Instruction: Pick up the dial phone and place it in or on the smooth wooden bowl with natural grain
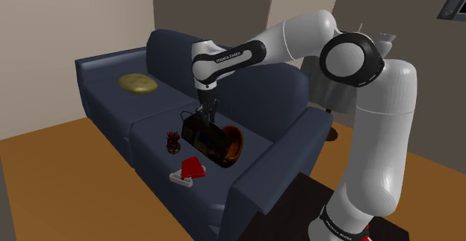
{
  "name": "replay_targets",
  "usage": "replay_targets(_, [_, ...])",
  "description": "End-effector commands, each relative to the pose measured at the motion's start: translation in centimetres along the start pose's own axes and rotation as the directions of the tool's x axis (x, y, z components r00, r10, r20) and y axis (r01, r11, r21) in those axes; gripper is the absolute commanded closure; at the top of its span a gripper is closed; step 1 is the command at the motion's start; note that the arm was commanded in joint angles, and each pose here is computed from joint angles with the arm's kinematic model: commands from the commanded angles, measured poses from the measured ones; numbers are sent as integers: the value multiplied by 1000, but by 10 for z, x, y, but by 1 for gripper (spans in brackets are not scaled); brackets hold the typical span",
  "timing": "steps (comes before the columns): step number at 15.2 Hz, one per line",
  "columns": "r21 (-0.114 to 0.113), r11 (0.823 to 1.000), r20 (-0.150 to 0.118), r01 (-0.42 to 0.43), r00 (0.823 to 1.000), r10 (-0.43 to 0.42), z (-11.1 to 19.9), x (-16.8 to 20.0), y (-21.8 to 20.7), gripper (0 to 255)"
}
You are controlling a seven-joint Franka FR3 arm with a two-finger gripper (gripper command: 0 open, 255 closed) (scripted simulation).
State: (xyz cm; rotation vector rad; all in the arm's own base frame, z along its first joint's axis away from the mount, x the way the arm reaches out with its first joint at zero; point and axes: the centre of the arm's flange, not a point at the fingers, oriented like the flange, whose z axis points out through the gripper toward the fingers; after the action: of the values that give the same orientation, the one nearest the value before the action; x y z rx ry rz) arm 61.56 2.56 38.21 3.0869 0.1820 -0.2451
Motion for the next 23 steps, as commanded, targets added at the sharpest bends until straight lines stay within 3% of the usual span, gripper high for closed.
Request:
replay_targets(1, [0, 1000, -3, 0, 1000, 0, -12, -2, 1, 255])
replay_targets(5, [0, 1000, -3, 0, 1000, 0, -30, -5, 2, 255])
replay_targets(23, [0, 1000, -3, 0, 1000, 0, -88, 38, 228, 255])
